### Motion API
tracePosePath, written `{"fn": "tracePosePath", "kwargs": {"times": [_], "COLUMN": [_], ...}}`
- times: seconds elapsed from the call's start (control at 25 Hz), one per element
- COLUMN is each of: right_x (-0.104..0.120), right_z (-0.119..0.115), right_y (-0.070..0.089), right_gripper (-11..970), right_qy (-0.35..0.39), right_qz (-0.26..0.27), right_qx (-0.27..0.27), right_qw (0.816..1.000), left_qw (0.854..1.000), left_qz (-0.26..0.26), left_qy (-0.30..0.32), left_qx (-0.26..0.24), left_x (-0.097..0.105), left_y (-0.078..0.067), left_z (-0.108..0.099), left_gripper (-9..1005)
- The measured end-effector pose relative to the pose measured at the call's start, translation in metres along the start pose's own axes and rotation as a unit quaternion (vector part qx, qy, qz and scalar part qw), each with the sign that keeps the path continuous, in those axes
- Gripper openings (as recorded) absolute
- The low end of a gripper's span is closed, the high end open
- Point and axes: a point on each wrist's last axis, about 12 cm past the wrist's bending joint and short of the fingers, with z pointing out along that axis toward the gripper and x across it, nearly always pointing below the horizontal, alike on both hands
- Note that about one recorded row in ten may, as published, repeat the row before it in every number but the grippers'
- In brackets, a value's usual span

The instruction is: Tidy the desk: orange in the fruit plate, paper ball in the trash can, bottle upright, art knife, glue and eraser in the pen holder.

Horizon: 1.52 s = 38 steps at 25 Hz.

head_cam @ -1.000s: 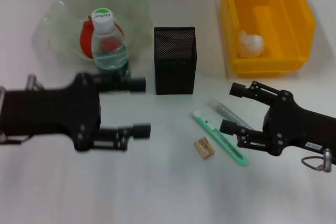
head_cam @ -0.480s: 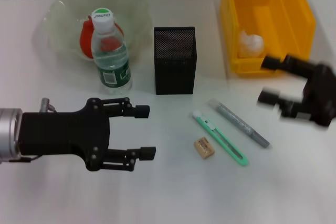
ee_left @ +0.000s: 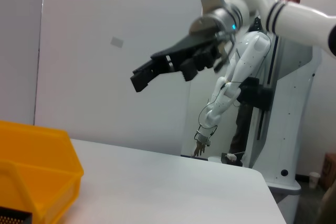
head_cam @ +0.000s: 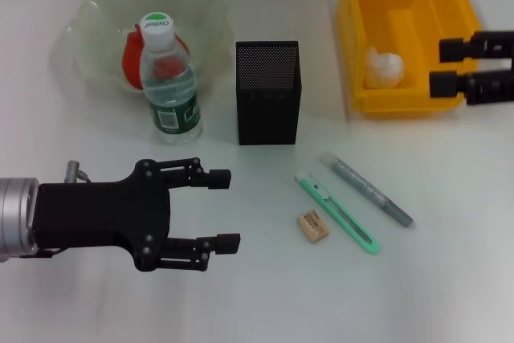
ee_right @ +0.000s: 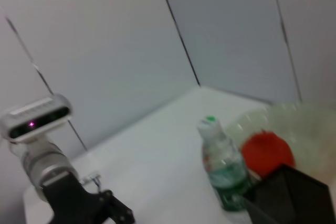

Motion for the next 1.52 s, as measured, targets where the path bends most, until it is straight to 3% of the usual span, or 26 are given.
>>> {"fn": "tracePosePath", "kwargs": {"times": [0.32, 0.52, 0.76, 1.0, 1.2, 1.52], "right_x": [-0.048, -0.063, -0.074, -0.070, -0.060, -0.046], "right_z": [0.004, 0.016, 0.053, 0.107, 0.136, 0.181], "right_y": [-0.002, -0.005, -0.007, -0.022, -0.032, -0.021], "right_gripper": [807, 808, 807, 807, 808, 806], "right_qy": [0.119, 0.183, 0.279, 0.322, 0.345, 0.390], "right_qz": [0.048, 0.062, 0.062, 0.096, 0.104, 0.074], "right_qx": [0.048, 0.072, 0.075, 0.076, 0.086, 0.078], "right_qw": [0.991, 0.978, 0.955, 0.939, 0.929, 0.915], "left_qw": [1.000, 1.000, 1.000, 1.000, 1.000, 1.000], "left_qz": [0.003, 0.004, 0.012, 0.015, 0.016, 0.012], "left_qy": [-0.006, -0.004, -0.011, -0.013, -0.016, -0.015], "left_qx": [0.000, -0.006, -0.005, -0.009, -0.010, -0.017], "left_x": [0.006, 0.007, 0.011, 0.011, 0.014, 0.018], "left_y": [0.000, 0.001, 0.001, 0.001, 0.000, -0.001], "left_z": [0.005, 0.006, 0.009, 0.010, 0.011, 0.010], "left_gripper": [785, 785, 785, 785, 785, 785]}}
